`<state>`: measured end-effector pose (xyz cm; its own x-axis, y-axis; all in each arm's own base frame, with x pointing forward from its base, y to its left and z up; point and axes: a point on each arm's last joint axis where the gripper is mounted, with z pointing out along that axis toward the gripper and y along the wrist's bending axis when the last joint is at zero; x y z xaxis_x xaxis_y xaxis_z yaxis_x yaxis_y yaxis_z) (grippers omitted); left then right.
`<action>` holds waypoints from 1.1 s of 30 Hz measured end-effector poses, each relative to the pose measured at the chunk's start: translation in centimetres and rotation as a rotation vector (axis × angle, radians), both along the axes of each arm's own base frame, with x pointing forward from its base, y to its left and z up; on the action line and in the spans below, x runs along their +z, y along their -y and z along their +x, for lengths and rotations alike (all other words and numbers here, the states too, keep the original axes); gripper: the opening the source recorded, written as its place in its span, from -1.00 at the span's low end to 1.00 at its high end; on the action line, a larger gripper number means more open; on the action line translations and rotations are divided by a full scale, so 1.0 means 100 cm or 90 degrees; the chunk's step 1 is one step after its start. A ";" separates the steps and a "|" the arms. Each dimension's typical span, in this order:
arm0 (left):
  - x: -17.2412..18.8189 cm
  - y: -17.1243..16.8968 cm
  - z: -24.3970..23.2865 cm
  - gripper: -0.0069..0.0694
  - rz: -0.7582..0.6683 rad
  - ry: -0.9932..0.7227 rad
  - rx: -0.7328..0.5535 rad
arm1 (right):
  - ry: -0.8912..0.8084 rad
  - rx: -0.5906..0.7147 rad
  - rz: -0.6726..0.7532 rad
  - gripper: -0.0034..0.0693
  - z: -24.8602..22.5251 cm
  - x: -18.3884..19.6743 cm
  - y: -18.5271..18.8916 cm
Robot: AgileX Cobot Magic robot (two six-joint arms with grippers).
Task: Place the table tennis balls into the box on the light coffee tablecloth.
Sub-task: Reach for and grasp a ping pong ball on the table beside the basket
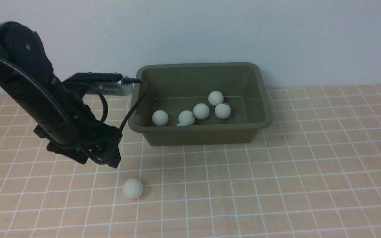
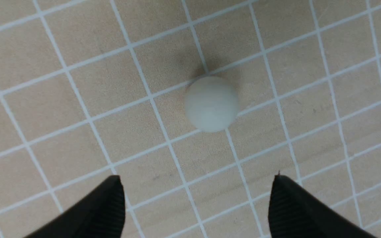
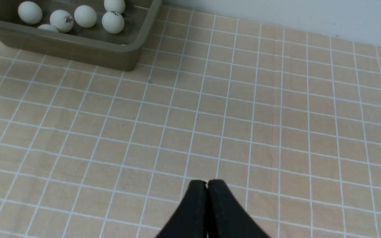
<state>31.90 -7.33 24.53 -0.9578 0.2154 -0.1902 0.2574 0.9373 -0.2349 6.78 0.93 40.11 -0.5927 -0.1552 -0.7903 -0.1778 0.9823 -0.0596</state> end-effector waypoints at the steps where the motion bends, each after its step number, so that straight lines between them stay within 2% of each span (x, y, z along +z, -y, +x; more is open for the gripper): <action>1: -0.005 0.002 0.002 0.46 -0.003 -0.004 0.000 | 0.000 0.001 0.003 -0.96 0.000 0.000 0.000; 5: -0.022 0.013 0.009 0.46 -0.003 -0.007 -0.020 | 0.002 0.004 0.008 -0.96 0.000 0.000 -0.001; 8: -0.035 0.038 0.010 0.46 0.006 0.003 -0.062 | 0.002 0.010 0.018 -0.96 0.000 0.001 -0.003; 12: -0.044 0.058 0.008 0.46 0.060 0.028 -0.112 | 0.003 0.011 0.021 -0.96 0.000 0.001 -0.003; 18: -0.045 0.056 0.010 0.46 0.124 0.051 -0.092 | 0.002 0.012 0.022 -0.96 0.000 0.001 -0.003; 33: -0.073 0.060 0.016 0.46 0.130 0.013 -0.084 | 0.002 0.013 0.024 -0.96 0.000 0.001 -0.004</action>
